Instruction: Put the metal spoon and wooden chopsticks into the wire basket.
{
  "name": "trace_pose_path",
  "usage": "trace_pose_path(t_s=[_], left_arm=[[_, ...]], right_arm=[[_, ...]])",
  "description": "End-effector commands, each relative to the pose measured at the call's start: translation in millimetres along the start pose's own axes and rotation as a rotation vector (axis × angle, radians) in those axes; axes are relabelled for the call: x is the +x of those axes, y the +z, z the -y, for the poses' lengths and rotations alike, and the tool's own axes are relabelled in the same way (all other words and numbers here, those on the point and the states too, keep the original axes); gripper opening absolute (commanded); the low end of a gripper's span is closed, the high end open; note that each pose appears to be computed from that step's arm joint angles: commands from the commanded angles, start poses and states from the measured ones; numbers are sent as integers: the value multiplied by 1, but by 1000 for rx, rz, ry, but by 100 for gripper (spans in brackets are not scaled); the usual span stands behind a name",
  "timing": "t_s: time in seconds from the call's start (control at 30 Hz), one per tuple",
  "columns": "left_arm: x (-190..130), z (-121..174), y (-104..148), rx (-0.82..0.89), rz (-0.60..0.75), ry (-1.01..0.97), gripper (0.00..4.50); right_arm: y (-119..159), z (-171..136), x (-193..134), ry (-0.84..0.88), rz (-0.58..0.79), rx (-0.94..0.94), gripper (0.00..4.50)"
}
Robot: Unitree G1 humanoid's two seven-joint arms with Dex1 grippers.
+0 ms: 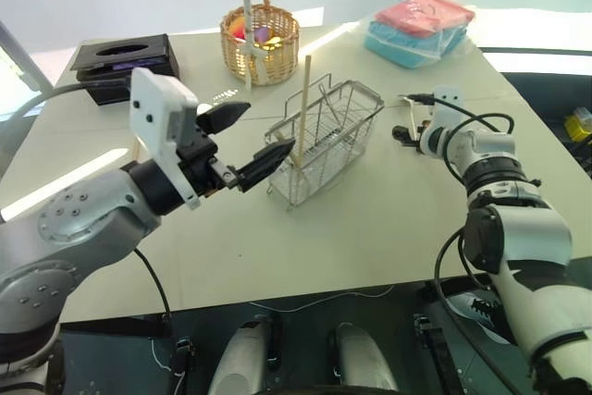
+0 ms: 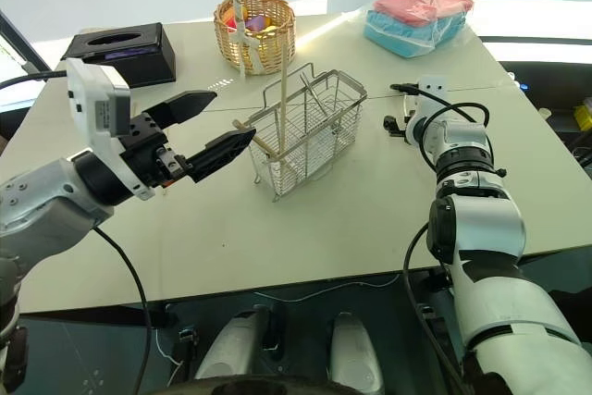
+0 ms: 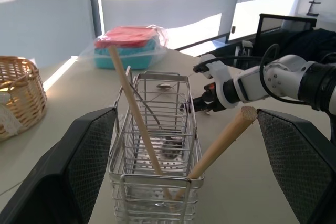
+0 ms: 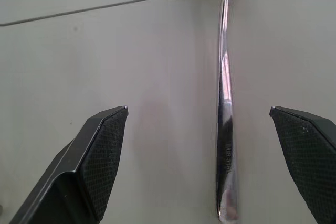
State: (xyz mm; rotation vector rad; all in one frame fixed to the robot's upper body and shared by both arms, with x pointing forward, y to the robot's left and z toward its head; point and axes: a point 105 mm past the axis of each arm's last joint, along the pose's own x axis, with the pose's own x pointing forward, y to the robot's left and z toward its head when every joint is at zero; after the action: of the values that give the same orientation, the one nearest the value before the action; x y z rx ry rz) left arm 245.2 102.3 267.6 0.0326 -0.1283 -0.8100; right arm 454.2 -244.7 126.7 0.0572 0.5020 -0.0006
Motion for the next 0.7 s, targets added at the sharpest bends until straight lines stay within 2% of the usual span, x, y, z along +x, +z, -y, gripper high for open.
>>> trace_pose_path(t_s=[0.03,0.37,0.7], left_arm=[[-5,4,12,42,38,8,450],[-10,6,11,35,33,28,450],[-9,4,9,29,28,36,450]], right_arm=[[23,-5,-4,19,58,5,448],[18,-10,-4,61,38,76,448],[18,-12,-3,71,38,71,448]])
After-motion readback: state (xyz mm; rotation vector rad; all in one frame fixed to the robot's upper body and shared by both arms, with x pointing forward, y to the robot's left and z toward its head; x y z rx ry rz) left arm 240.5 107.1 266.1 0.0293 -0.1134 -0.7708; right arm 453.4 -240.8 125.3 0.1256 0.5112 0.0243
